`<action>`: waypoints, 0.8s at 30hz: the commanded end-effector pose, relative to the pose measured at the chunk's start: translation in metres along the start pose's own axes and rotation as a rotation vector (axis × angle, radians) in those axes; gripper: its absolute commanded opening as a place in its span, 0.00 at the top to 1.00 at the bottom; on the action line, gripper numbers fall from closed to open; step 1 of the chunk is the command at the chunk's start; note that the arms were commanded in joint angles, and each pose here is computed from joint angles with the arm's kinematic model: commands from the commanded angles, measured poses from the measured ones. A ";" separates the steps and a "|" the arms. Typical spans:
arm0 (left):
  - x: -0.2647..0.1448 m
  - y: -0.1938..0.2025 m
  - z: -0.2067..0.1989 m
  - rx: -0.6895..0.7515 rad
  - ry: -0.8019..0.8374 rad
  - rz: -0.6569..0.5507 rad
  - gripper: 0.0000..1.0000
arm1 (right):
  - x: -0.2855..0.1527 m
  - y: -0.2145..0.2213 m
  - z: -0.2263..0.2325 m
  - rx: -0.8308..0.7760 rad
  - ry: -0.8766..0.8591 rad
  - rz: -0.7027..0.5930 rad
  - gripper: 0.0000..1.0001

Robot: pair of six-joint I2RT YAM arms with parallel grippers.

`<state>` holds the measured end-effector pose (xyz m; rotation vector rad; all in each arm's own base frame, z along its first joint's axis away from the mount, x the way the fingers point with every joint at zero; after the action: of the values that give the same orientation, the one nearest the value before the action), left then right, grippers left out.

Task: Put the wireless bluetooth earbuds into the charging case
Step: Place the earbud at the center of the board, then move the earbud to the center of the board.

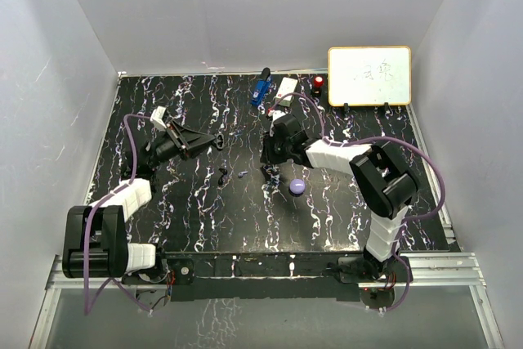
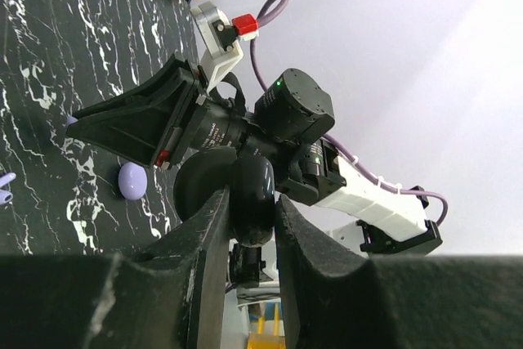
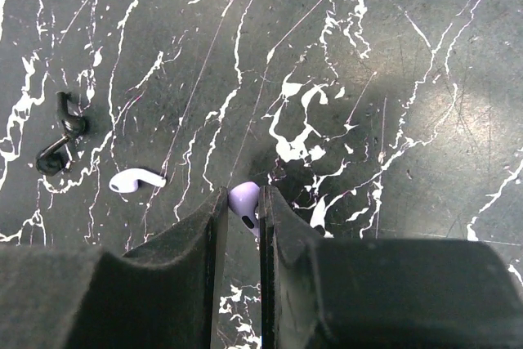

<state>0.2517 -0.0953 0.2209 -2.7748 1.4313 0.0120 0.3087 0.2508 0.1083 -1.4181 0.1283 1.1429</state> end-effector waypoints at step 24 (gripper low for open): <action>-0.042 -0.020 -0.012 0.007 0.041 -0.077 1.00 | 0.026 -0.035 0.103 -0.227 -0.130 -0.074 0.48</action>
<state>0.2524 -0.0542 0.2240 -2.8601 1.3094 0.0047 0.2905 0.3407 0.1358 -1.5005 -0.1250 1.2233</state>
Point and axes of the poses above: each gripper's point midway between its finger pads, its own x axis out along the fingers, its own z axis along the line the jaws close on, y = z × x, the point moved 9 cm from there along -x, back along the fingers, and after that the axes turned 10 degrees about -x, right-handed, at the moved point
